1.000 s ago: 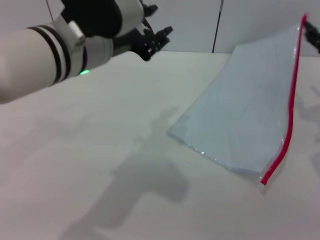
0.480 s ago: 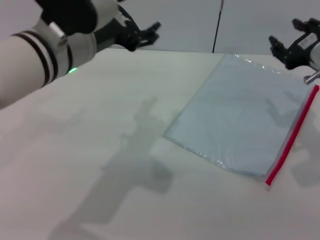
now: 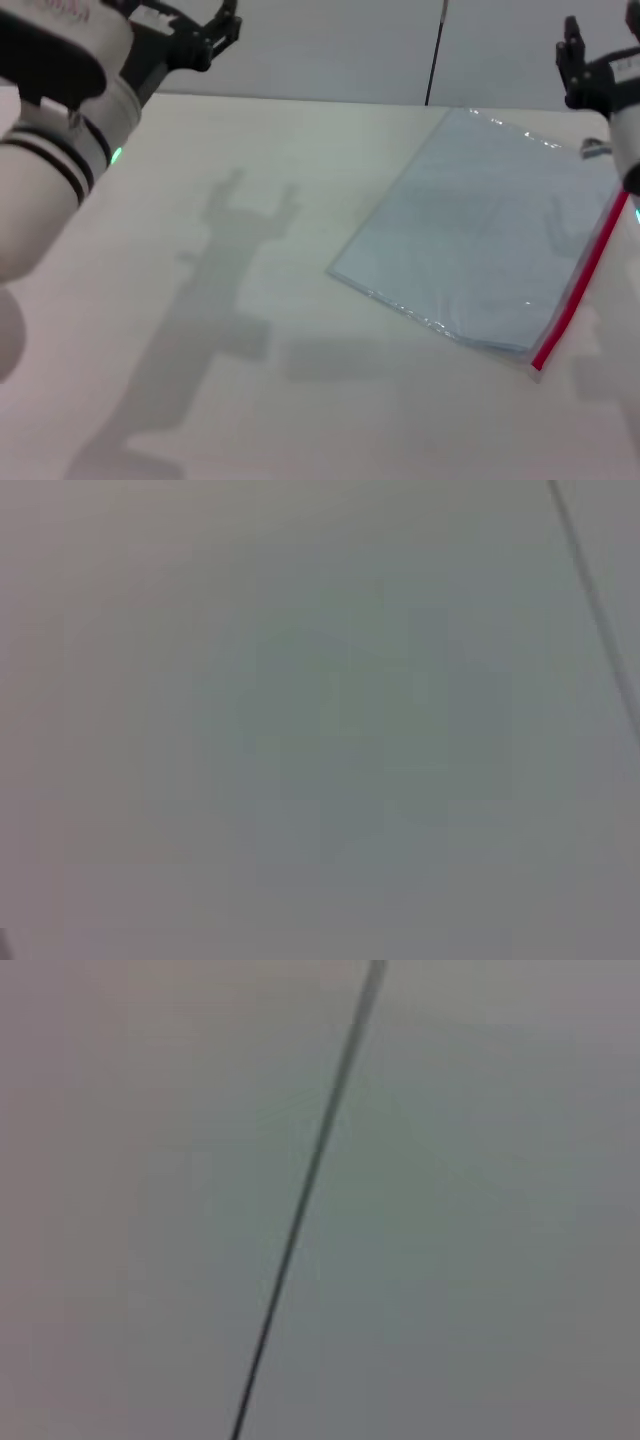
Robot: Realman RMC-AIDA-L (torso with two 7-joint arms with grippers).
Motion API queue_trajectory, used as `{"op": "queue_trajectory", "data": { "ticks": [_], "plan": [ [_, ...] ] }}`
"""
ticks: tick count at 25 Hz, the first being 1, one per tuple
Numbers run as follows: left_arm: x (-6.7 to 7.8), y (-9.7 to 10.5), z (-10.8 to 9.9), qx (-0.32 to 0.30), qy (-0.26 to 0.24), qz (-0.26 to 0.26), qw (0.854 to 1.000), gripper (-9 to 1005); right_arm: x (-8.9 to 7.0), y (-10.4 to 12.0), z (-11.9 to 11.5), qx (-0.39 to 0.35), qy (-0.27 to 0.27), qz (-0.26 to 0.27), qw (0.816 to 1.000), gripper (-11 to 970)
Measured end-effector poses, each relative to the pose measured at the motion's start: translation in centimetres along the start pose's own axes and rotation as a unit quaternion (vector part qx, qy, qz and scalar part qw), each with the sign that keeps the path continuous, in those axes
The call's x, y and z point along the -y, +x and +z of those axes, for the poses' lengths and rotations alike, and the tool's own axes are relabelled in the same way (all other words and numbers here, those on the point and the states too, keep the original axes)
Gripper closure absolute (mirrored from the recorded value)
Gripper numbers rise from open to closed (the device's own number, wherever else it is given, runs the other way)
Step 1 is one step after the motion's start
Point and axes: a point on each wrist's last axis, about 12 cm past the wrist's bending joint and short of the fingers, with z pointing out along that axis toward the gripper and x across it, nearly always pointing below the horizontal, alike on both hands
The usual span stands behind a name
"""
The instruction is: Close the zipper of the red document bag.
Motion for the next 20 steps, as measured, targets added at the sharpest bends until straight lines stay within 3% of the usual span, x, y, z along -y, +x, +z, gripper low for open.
{"op": "queue_trajectory", "data": {
  "ticks": [1,4,5,9,13,20],
  "plan": [
    [0.0,1.4,-0.1,0.012,-0.022,-0.006,1.000,107,-0.1,1.3,-0.2,0.006,0.010,0.028,1.000,378],
    [0.0,1.9,-0.1,0.018,-0.030,-0.010,0.999,107,0.2,2.3,-0.2,0.010,0.016,0.047,0.999,379],
    [-0.1,3.4,0.0,0.024,-0.045,-0.023,0.998,107,0.4,2.9,-0.2,0.010,0.019,0.056,0.998,380],
    [-0.5,5.3,0.2,0.031,-0.062,-0.057,0.996,107,1.8,4.8,-0.4,0.018,0.031,0.089,0.995,382],
    [-0.8,6.4,0.4,0.025,-0.068,-0.070,0.995,107,2.9,6.3,-0.2,0.000,0.041,0.092,0.995,383],
    [-0.9,7.0,0.4,0.020,-0.071,-0.072,0.995,107,2.7,6.6,-0.3,-0.008,0.043,0.100,0.994,383]
  ]
}}
